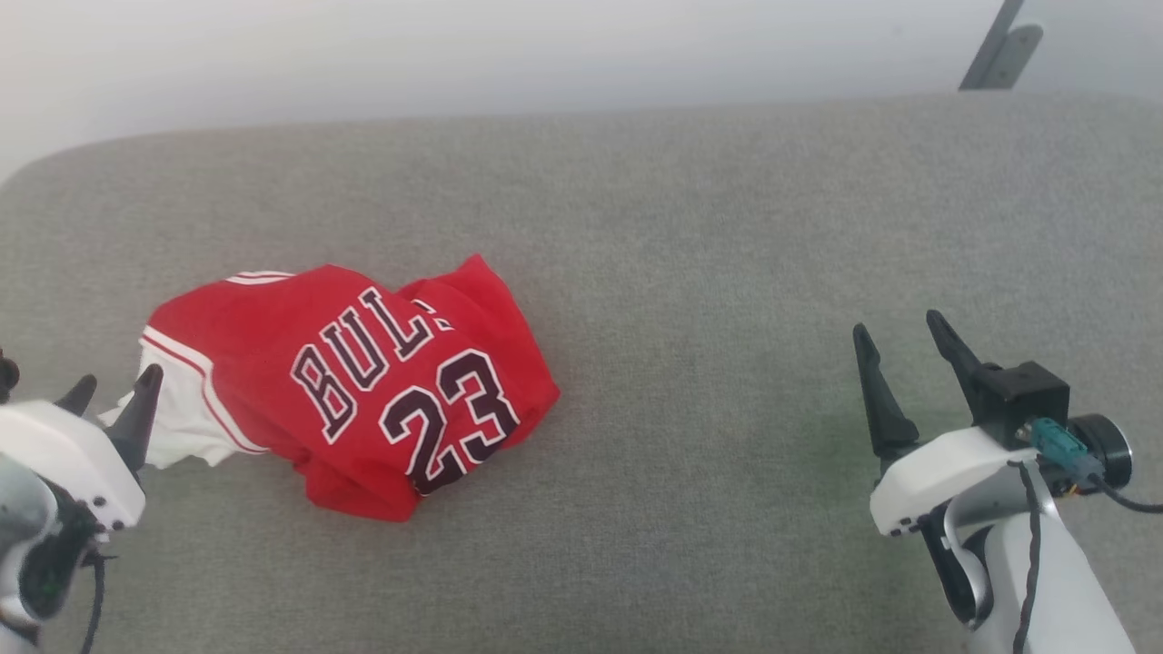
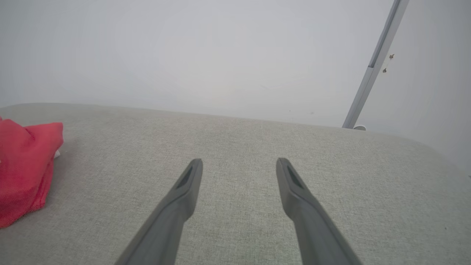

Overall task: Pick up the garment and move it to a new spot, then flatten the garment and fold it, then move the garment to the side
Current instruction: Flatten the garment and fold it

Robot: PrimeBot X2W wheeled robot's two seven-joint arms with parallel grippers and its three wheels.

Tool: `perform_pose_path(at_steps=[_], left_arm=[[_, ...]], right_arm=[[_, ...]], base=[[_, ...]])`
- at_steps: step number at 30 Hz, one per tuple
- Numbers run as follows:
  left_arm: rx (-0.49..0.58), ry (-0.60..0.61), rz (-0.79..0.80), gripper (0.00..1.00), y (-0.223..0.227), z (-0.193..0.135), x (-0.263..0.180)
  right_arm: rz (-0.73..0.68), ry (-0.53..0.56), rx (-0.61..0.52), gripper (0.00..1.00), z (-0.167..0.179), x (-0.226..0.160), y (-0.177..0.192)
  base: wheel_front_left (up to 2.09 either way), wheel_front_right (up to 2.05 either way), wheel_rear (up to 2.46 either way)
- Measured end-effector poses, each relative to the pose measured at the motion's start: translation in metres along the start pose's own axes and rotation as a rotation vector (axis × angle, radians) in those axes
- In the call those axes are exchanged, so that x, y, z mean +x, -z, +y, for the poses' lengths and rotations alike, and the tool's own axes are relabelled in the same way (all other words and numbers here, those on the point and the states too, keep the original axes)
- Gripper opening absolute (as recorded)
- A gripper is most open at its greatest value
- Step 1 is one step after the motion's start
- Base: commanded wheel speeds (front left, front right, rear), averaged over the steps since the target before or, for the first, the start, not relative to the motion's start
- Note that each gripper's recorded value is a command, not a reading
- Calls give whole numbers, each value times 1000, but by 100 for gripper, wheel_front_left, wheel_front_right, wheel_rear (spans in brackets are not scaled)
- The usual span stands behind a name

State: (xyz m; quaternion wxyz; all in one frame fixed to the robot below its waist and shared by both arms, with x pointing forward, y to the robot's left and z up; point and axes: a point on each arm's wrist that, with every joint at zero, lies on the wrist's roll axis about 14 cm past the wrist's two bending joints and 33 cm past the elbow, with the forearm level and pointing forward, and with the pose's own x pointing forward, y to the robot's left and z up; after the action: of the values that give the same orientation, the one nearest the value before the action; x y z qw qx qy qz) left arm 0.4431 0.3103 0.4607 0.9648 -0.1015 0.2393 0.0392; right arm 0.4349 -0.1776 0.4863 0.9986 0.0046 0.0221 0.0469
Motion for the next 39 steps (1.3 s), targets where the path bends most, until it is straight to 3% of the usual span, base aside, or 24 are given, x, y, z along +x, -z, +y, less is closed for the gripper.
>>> perform_pose_path(at_steps=[10,18,21,31,39], left_arm=[[56,26,-343,100,-16,-4,-61],[-54,-57,-403,100,13,11,-95],[-85,-85,-416,100,21,15,-106],[-160,-190,-446,100,43,35,-135],[-199,-241,-445,100,57,44,-142]], right_arm=[[-29,-48,-9,100,15,-6,-16],[-13,-147,-17,100,47,5,-18],[4,-212,-20,100,67,13,-18],[149,-568,-40,100,183,42,-7],[391,-730,-124,100,226,43,37]], base=[[0,0,0],[0,0,0],[0,0,0],[0,0,0],[0,0,0]])
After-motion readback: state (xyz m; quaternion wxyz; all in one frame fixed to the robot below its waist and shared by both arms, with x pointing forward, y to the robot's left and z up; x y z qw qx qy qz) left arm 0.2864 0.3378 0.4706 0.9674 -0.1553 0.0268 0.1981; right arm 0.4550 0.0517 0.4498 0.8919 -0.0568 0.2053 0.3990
